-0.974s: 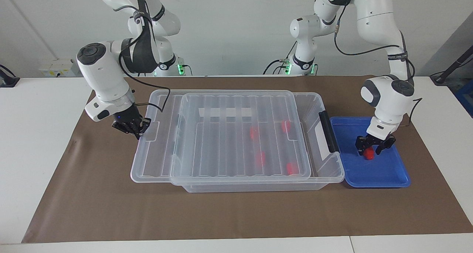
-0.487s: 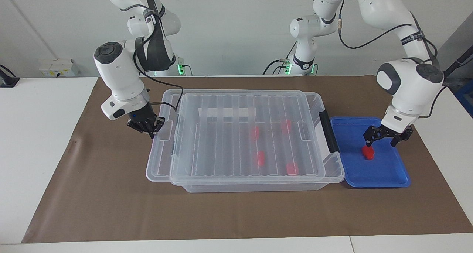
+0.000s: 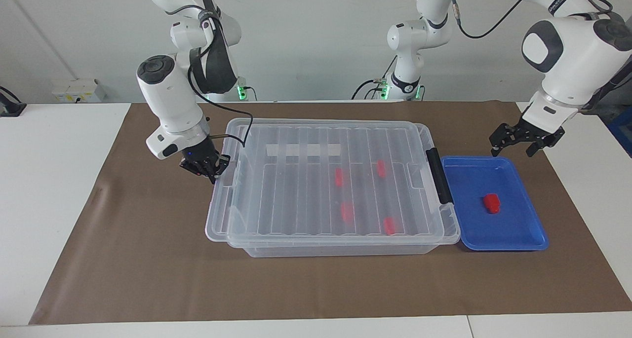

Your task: Place red block in blue tray from box

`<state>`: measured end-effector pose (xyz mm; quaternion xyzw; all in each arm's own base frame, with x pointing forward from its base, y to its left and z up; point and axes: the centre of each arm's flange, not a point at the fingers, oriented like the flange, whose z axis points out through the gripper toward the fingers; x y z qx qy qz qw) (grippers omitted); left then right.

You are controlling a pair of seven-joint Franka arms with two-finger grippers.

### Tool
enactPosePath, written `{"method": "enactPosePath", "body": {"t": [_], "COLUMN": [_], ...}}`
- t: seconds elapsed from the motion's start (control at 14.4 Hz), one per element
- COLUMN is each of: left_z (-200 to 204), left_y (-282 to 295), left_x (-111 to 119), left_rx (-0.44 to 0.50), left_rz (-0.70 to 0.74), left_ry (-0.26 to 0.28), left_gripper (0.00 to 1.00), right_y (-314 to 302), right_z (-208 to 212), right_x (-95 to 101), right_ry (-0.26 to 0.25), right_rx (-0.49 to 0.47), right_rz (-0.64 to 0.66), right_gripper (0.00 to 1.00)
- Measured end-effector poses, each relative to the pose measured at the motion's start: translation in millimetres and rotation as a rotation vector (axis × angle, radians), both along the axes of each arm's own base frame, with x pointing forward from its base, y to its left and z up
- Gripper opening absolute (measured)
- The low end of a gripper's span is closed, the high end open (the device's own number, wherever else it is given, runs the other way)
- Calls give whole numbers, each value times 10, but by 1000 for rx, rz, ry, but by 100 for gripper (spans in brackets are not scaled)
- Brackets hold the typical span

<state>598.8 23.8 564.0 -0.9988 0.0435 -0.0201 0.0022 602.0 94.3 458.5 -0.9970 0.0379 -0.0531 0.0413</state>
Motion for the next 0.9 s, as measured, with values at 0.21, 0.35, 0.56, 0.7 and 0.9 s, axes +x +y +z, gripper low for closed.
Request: {"method": "enactPosePath", "body": {"t": [0.21, 0.35, 0.56, 0.7, 0.9], "left_z": [190, 348, 586, 655, 671], "left_y": [-144, -246, -301, -285, -260], "left_x": [-121, -242, -445, -532, -568], "left_rx": [0, 1, 4, 5, 6], "left_rz": [5, 25, 35, 39, 43], "left_ry": [-3, 2, 8, 23, 34], "left_gripper": [100, 100, 100, 100, 100], "right_y": [0, 0, 0, 4, 28], "right_z": [0, 0, 0, 1, -1], "right_x": [0, 0, 0, 0, -4], "right_ry": [0, 0, 0, 2, 8], "right_rx": [0, 0, 0, 11, 50], "right_rz": [0, 0, 0, -5, -22], "right_gripper": [1, 1, 1, 1, 1]}}
